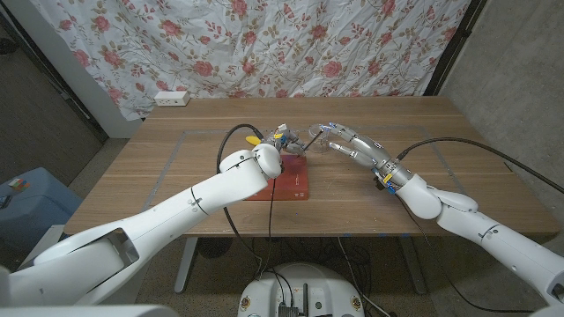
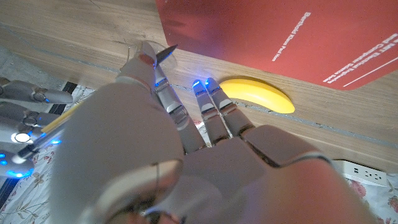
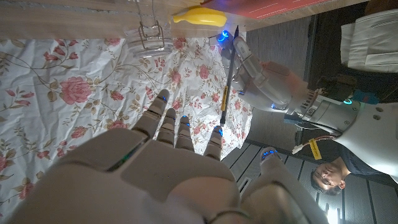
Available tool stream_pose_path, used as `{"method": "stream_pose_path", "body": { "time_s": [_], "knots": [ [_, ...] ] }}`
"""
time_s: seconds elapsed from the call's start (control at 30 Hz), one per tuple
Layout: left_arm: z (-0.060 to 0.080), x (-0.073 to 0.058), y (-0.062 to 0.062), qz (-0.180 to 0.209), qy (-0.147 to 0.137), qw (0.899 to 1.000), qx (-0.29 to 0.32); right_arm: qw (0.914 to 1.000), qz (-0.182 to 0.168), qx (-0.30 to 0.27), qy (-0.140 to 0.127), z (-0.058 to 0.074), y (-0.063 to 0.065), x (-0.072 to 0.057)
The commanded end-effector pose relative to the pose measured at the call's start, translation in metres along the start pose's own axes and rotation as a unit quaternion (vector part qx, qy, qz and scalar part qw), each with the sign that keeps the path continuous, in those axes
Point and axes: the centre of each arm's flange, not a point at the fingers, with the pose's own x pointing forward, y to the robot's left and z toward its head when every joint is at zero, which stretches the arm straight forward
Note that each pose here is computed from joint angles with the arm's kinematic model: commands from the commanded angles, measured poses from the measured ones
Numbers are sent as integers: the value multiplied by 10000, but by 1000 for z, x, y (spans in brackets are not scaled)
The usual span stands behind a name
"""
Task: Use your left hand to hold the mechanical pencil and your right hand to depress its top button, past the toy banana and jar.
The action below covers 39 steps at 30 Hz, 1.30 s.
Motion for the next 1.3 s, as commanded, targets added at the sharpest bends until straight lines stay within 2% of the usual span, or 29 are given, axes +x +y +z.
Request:
{"method": "stream_pose_path", "body": {
  "time_s": [0.03, 0.43, 1.3],
  "knots": [
    [-1, -2, -1, 1, 29, 10000, -3, 9999, -103, -22, 4, 1, 0, -2],
    [-2, -4, -2, 6, 38, 10000, -7, 9998, -174, -28, 12, 3, -1, -5],
    [-1, -4, -2, 14, 25, 10000, -15, 10000, -33, -81, -28, 6, 2, -5]
  ]
}}
